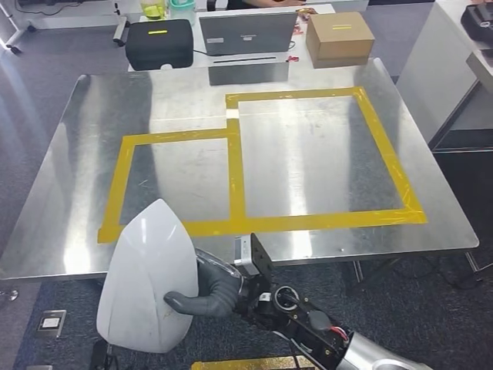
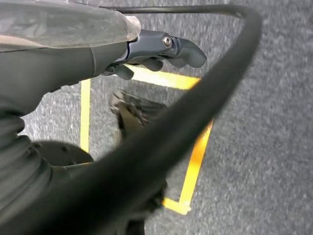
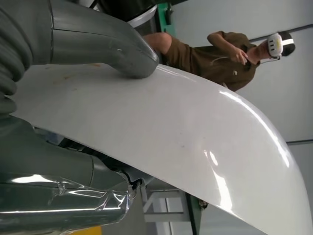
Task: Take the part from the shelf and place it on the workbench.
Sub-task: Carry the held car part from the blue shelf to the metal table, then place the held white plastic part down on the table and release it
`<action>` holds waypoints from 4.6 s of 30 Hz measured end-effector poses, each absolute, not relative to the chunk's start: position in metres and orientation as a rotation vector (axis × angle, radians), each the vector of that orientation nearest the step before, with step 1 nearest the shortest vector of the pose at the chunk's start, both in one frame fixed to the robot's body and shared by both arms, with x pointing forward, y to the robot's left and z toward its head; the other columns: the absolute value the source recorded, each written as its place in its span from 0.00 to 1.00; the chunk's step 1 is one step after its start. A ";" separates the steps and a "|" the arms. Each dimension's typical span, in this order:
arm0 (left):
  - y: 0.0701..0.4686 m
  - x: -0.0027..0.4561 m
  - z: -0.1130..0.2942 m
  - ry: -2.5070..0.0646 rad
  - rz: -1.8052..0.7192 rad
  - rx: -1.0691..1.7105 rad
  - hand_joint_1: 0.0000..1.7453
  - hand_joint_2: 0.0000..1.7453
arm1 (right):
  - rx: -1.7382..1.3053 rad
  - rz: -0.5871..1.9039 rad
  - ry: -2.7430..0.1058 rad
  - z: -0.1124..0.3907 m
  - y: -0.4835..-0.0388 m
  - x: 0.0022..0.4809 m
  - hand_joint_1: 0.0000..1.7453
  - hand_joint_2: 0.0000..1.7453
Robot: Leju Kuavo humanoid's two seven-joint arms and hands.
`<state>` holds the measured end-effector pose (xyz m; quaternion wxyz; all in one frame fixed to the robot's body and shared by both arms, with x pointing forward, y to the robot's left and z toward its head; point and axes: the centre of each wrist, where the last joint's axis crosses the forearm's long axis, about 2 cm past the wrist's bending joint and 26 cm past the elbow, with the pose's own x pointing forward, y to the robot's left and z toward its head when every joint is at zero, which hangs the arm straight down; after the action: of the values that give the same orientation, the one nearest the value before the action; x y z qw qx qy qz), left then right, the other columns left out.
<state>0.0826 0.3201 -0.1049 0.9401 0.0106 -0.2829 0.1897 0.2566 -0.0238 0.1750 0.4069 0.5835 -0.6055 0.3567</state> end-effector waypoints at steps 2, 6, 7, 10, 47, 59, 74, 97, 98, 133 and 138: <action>0.321 0.082 -0.105 -0.576 0.387 0.027 0.00 1.00 | 1.472 0.900 -1.527 0.175 -0.024 0.257 0.99 1.00; 0.321 0.083 -0.105 -0.579 0.388 0.028 0.00 1.00 | 1.470 0.899 -1.528 0.175 -0.024 0.257 0.99 1.00; 0.321 0.082 -0.105 -0.579 0.389 0.028 0.00 1.00 | 1.466 0.897 -1.530 0.175 -0.024 0.257 0.99 1.00; 0.320 0.080 -0.105 -0.580 0.391 0.028 0.00 1.00 | 1.422 0.885 -1.555 0.176 -0.024 0.258 0.99 1.00; 0.312 0.098 -0.102 -0.603 0.330 0.005 0.00 1.00 | -0.314 1.237 -1.900 0.175 0.012 0.314 0.99 1.00; 0.304 0.113 -0.099 -0.613 0.273 -0.011 0.00 1.00 | -0.582 1.365 -2.225 0.167 0.015 0.304 0.99 1.00; 0.301 0.118 -0.098 -0.622 0.248 -0.016 0.00 1.00 | -0.428 1.109 -2.348 0.188 0.014 0.308 0.99 1.00; 0.300 0.120 -0.097 -0.632 0.243 -0.023 0.00 1.00 | -0.218 0.930 -1.955 0.199 0.018 0.329 0.99 1.00; 0.300 0.120 -0.097 -0.632 0.243 -0.023 0.00 1.00 | -0.219 0.936 -1.952 0.200 0.017 0.330 0.99 1.00; 0.299 0.125 -0.096 -0.643 0.217 -0.026 0.00 0.00 | -0.250 0.971 -2.028 0.216 0.014 0.349 0.00 0.00; 0.299 0.125 -0.096 -0.645 0.217 -0.029 0.00 0.00 | -0.255 0.985 -2.031 0.215 0.014 0.348 0.00 0.00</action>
<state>0.1252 0.2994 -0.0958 0.9426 -0.0142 -0.3161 0.1065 0.3485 0.0137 0.2146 0.4213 -0.1017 -0.8109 0.3932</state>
